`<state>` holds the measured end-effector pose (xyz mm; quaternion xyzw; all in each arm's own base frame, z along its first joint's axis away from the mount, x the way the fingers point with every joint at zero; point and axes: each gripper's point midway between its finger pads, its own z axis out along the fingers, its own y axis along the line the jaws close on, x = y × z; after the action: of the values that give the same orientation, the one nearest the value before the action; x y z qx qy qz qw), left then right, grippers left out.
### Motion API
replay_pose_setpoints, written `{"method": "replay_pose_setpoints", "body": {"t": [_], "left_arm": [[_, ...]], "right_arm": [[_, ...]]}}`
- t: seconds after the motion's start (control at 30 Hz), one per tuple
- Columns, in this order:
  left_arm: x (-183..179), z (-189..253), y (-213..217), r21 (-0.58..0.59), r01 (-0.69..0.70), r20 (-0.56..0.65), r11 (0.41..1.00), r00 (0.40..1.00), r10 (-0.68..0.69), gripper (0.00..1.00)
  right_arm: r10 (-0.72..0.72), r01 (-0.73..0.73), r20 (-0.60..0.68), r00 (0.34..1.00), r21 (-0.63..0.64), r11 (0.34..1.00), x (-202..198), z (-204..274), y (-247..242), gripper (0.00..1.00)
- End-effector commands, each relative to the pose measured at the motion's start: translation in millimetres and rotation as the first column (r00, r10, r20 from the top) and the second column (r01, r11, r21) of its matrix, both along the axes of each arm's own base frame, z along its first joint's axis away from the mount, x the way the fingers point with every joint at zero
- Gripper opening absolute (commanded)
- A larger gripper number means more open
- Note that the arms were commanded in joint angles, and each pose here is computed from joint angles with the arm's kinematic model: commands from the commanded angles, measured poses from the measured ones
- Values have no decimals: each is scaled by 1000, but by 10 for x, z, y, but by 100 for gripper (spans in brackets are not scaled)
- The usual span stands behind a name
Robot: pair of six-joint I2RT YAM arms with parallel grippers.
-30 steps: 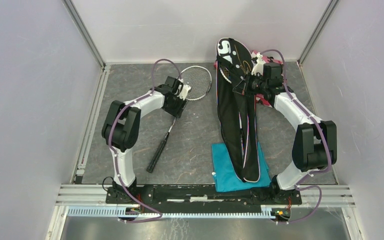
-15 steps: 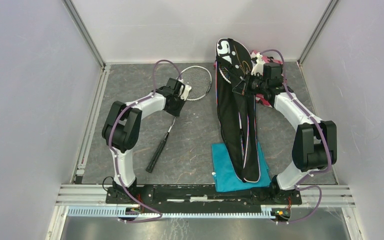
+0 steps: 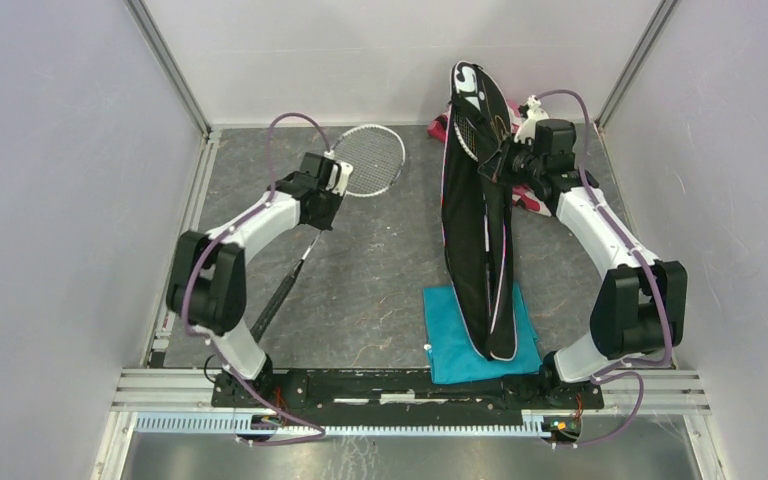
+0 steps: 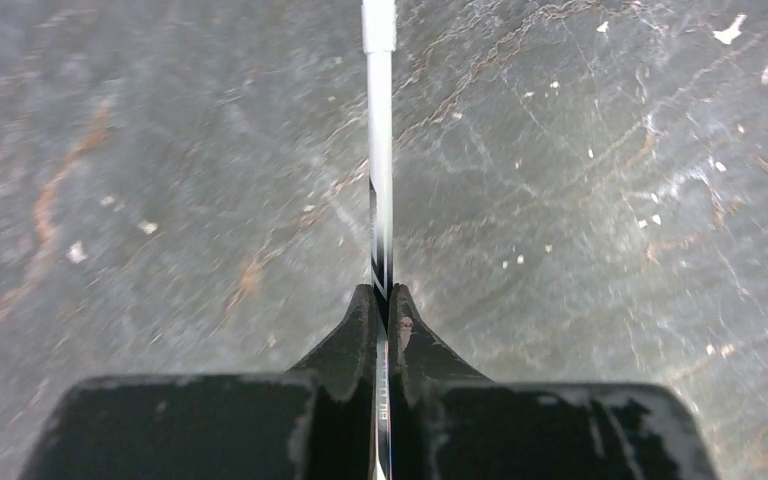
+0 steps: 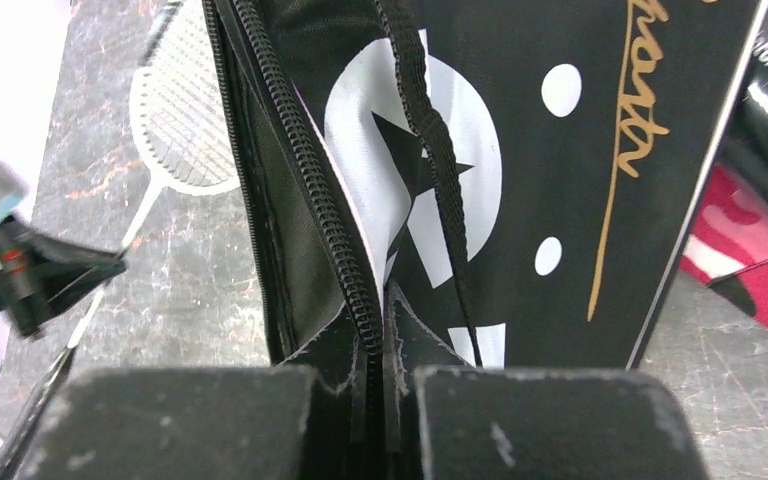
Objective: Pack up the badminton gear
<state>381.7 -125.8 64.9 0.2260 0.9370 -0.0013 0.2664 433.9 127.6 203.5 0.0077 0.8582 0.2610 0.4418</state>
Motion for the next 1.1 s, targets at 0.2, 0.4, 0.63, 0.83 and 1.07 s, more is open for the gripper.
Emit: {"method": "replay_pose_setpoints", "body": {"t": [0.2,0.4,0.63,0.83,1.07], "left_arm": [[-288,1126,140,-7,96,285,995,954,-90,2],[-555,1392,-22,25,192,332,981,924,-189,2],[-704,1502,-262,104,242,350,965,899,-264,2],[-711,1427,-370,181,241,332,954,898,-290,2],[-637,1396,-543,259,242,326,935,890,-320,2]], "right_arm": [[-95,96,132,987,3,995,241,567,-27,0],[-86,89,127,988,-15,996,278,561,112,0],[-77,81,130,989,-27,996,318,563,207,0],[-61,66,128,990,-32,997,313,548,282,0],[-37,42,128,991,-34,999,298,527,392,0]]}}
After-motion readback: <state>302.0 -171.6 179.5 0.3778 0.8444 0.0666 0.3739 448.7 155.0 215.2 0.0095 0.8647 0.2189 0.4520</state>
